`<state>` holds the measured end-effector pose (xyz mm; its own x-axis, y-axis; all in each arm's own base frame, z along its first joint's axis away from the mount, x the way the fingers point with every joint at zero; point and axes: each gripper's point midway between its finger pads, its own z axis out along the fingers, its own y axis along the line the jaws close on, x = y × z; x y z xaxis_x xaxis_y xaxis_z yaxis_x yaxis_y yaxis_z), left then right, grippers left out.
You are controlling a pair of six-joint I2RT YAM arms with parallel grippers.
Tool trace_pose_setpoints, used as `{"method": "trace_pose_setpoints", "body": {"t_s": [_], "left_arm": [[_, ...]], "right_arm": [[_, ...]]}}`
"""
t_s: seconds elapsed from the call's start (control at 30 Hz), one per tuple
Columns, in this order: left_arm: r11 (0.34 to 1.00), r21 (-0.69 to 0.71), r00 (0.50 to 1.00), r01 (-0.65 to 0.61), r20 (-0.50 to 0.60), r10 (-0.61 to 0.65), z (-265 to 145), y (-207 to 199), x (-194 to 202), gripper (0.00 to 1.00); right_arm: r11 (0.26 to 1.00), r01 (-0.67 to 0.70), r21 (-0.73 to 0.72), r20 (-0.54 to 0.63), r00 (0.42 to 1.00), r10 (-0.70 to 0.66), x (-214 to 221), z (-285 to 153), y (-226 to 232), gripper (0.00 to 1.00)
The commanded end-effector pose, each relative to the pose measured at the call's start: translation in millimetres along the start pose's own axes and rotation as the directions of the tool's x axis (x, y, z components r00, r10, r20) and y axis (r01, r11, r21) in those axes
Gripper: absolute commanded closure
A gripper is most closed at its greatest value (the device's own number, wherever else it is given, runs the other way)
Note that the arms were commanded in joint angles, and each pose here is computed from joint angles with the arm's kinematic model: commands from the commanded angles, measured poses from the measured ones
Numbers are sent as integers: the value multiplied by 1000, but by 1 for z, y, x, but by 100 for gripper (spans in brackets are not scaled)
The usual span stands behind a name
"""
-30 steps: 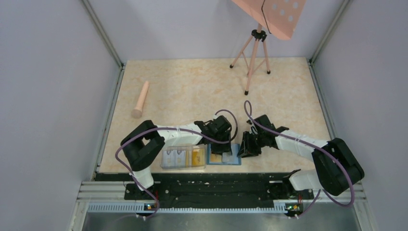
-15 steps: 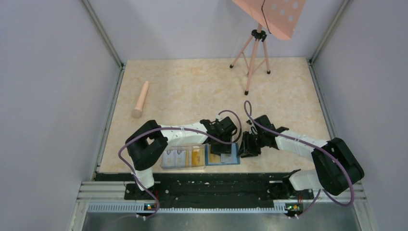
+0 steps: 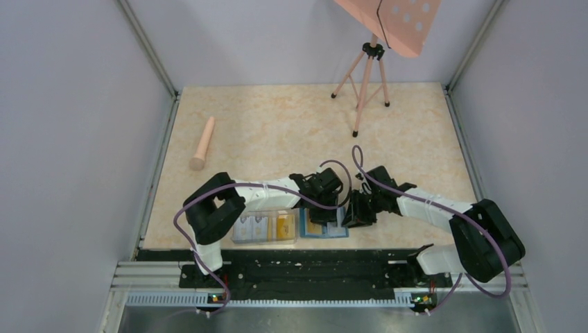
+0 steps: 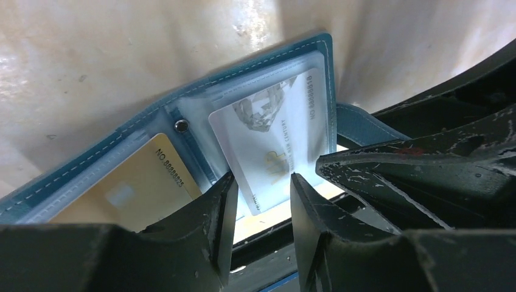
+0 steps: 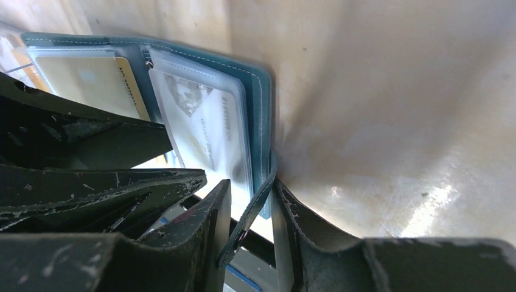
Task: Put the credit cards into the card holder
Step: Insert the credit card into the card holder.
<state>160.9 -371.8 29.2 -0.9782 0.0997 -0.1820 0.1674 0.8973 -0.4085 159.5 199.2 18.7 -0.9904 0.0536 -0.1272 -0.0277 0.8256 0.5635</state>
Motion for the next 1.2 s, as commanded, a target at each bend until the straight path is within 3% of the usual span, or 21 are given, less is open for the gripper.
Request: {"method": "trace_pose_setpoints", "body": {"t_s": [0.0,0.27,0.47,0.67,0.77,1.07,1.17], "left_arm": [[981,194,999,-22,32,17,-5,-46,-9,58],[973,226,998,-52,52,41,-10,-53,-11,53],[995,81,991,-58,121,48,-28,-27,-21,45],[998,34,985,-49,166,42,-46,-7,-22,43],[997,72,983,-31,181,18,-53,-3,-22,42],[991,113,985,76,143,-92,-50,36,-20,47],[991,109,986,81,135,-95,-46,41,-20,52]], "right_arm": [[998,-9,64,21,1000,8,2,-6,-12,69],[993,-15,121,93,996,4,-6,-28,-12,65],[989,5,149,131,991,-25,-10,-43,-12,49],[991,49,125,154,986,-68,-16,-53,0,47],[992,77,101,152,984,-92,-17,-54,10,51],[992,123,0,102,987,-122,-21,-27,39,100],[992,124,12,76,989,-125,-23,-16,36,100]]}}
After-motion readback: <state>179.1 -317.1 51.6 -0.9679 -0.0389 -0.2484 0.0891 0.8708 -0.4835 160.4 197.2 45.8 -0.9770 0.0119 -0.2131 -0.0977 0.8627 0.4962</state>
